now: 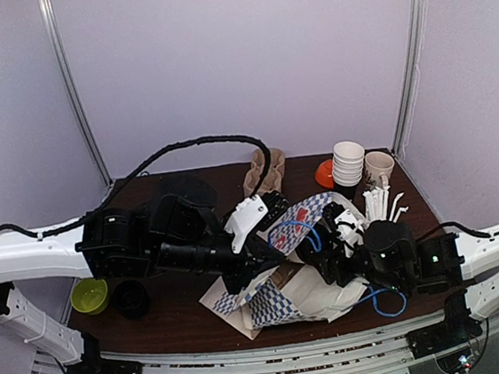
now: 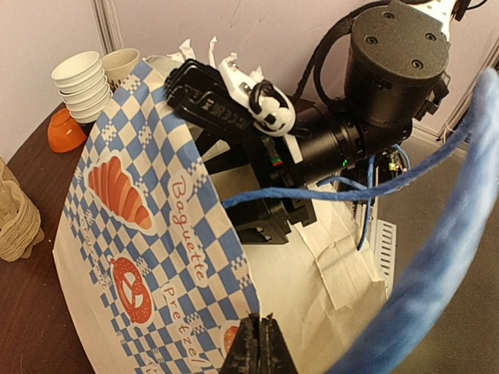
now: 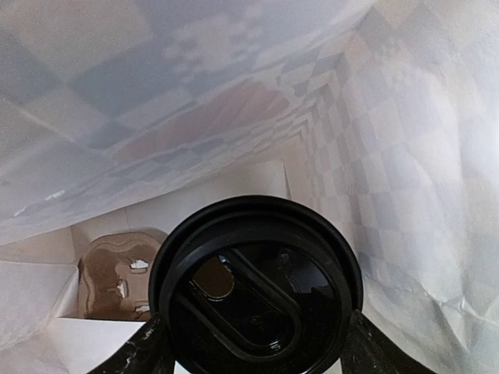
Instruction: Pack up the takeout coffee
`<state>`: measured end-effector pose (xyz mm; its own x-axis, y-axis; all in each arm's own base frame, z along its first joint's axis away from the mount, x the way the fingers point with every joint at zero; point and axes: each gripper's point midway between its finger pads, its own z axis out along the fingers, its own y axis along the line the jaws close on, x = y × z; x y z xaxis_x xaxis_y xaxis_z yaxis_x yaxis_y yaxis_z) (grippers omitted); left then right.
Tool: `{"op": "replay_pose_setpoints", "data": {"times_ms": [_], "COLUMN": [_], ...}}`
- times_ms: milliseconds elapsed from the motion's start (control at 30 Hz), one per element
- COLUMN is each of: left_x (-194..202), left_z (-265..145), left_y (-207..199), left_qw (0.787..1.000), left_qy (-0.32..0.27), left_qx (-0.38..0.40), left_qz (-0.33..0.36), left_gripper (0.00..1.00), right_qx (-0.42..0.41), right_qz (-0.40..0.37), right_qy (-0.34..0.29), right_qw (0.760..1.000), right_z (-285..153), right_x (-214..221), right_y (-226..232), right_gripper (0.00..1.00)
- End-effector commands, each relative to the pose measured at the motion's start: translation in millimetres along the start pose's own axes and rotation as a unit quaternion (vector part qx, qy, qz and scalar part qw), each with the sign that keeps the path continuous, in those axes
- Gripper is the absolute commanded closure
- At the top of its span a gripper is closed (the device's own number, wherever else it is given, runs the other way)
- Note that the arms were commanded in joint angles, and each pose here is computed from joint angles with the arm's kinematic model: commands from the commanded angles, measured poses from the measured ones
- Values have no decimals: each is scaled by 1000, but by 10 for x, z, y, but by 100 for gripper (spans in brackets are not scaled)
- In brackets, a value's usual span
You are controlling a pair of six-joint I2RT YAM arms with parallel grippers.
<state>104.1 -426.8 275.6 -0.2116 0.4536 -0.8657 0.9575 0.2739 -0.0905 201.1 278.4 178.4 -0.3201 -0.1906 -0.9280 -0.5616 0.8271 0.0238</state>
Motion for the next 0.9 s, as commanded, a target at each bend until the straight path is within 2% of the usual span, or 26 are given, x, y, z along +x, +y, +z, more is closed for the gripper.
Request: {"op": "replay_pose_setpoints", "data": {"times_ms": [0, 400, 600, 867], "left_x": [-19, -40, -170, -205], "left_z": [-63, -95, -262, -574], "left_y": [-95, -28, 138, 307], "left_qw": [1000, 1000, 994, 975], "left_qy": [-11, -25, -91, -176], "left_qx": [24, 7, -28, -55], "left_qz": [-3, -14, -60, -122], "left_gripper": [100, 100, 100, 100], "right_qx": [1, -11, -13, -22], "right_qz": [5, -15, -22, -32], "right_qy": [9, 16, 23, 59], "right_qw": [1000, 1000, 999, 998], "right_z": [41, 151, 275, 502], "right_x": [105, 46, -82, -175], "right_y": [5, 138, 241, 396], "right_gripper": [59, 59, 59, 59]}}
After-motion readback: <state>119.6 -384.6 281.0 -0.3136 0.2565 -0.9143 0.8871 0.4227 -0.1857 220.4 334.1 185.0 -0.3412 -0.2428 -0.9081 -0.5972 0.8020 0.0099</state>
